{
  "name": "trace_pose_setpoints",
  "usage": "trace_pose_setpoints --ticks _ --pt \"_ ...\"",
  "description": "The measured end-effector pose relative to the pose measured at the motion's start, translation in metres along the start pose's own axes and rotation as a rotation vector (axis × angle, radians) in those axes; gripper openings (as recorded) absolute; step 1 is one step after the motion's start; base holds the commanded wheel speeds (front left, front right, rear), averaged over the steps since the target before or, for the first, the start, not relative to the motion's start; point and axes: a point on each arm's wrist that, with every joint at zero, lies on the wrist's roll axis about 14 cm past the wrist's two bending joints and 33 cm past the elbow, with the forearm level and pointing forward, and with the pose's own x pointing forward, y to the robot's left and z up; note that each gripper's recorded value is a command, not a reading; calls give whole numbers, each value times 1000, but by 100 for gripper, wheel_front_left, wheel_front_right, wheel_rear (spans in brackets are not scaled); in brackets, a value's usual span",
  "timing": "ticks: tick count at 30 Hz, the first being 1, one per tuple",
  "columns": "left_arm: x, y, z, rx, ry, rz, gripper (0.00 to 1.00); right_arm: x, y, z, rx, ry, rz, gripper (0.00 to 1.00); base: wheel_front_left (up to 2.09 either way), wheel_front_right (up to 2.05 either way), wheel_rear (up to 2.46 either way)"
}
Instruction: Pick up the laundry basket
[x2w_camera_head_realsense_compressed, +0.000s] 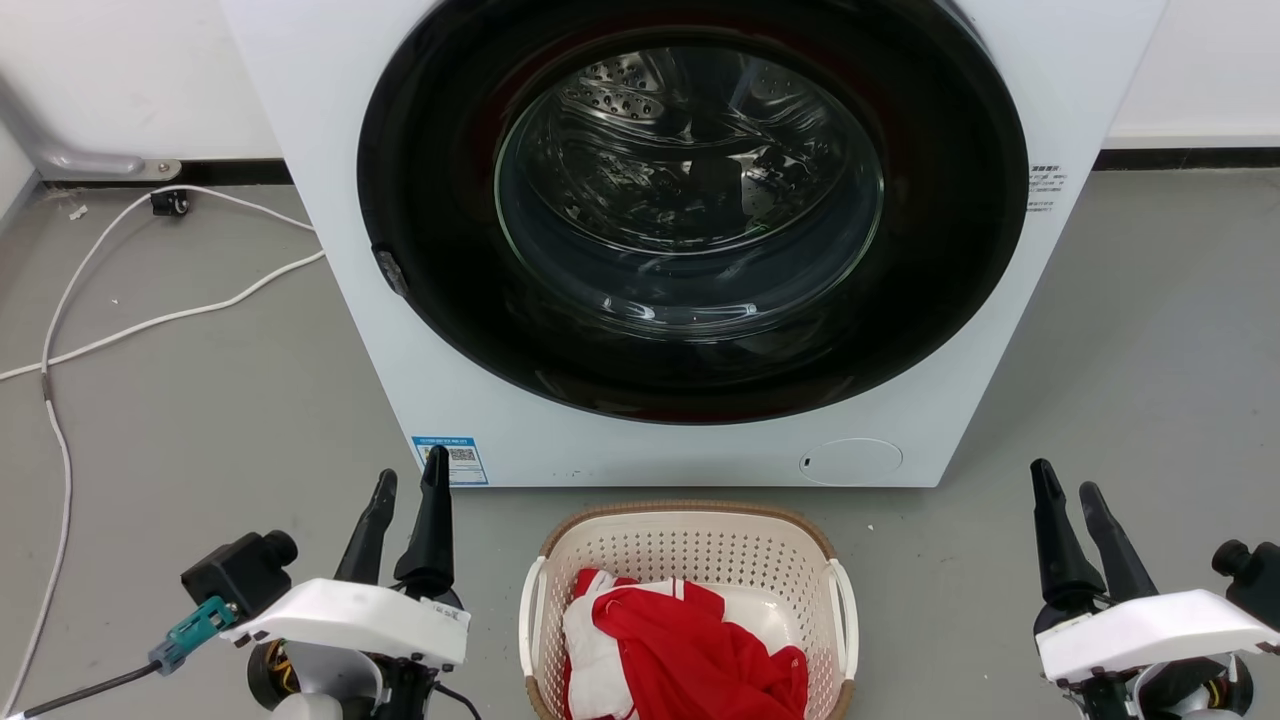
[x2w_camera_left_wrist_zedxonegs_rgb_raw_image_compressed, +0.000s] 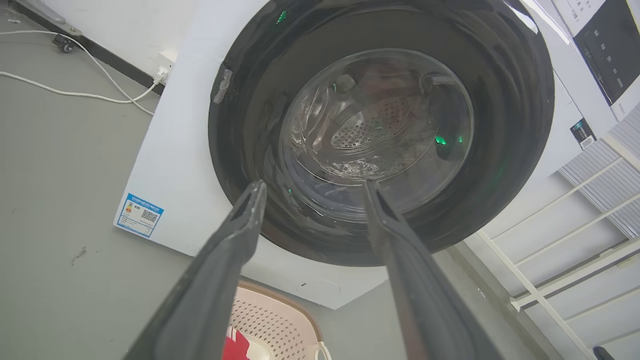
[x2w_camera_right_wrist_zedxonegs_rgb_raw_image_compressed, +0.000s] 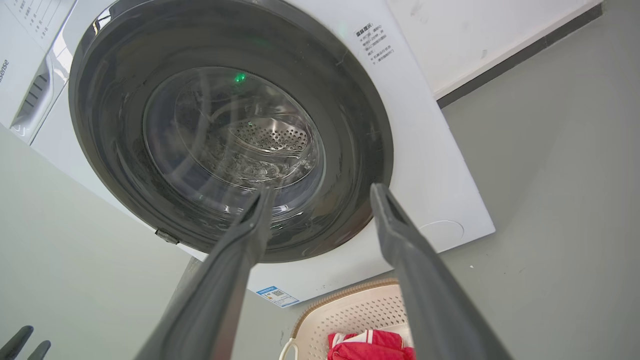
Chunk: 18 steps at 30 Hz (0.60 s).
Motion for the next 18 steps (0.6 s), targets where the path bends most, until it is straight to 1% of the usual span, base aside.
trace_pose_setpoints --ticks 18 --pt "1 -6 2 228 -26 -16 100 -3 6 -3 -239 17 30 100 0 0 0"
